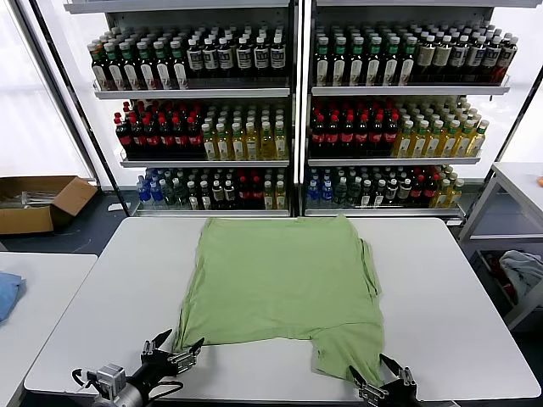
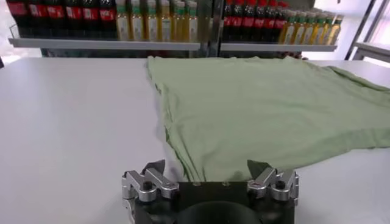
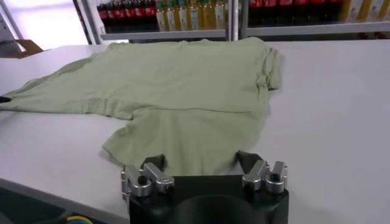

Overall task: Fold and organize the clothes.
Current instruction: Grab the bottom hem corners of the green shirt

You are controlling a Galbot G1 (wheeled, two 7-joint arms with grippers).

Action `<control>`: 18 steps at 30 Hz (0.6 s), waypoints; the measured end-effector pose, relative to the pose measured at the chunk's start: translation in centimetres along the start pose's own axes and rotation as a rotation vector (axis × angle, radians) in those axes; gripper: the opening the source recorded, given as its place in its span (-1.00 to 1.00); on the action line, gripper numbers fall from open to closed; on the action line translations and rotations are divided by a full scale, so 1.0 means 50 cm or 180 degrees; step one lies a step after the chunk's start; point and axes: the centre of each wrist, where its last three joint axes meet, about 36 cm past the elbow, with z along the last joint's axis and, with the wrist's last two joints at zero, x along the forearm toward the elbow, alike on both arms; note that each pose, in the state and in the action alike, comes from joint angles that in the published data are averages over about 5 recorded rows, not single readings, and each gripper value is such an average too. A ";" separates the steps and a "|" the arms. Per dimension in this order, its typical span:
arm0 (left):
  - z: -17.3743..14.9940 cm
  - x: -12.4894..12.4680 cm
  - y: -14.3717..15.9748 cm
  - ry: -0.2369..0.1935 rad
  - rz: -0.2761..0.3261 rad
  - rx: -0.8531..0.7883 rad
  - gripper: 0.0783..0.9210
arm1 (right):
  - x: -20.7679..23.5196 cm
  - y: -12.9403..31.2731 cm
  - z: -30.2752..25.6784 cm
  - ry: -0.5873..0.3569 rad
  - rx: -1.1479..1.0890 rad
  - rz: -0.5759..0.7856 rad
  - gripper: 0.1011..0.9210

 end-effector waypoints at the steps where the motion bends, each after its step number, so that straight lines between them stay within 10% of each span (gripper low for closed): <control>1: 0.001 -0.002 0.000 0.0003 -0.0005 0.0010 0.77 | 0.000 0.002 0.001 0.0002 -0.0003 -0.0003 -0.01; 18: 0.023 -0.001 -0.012 0.0042 -0.0054 0.0054 -0.07 | 0.000 0.015 0.009 -0.0036 -0.0029 -0.0054 -0.98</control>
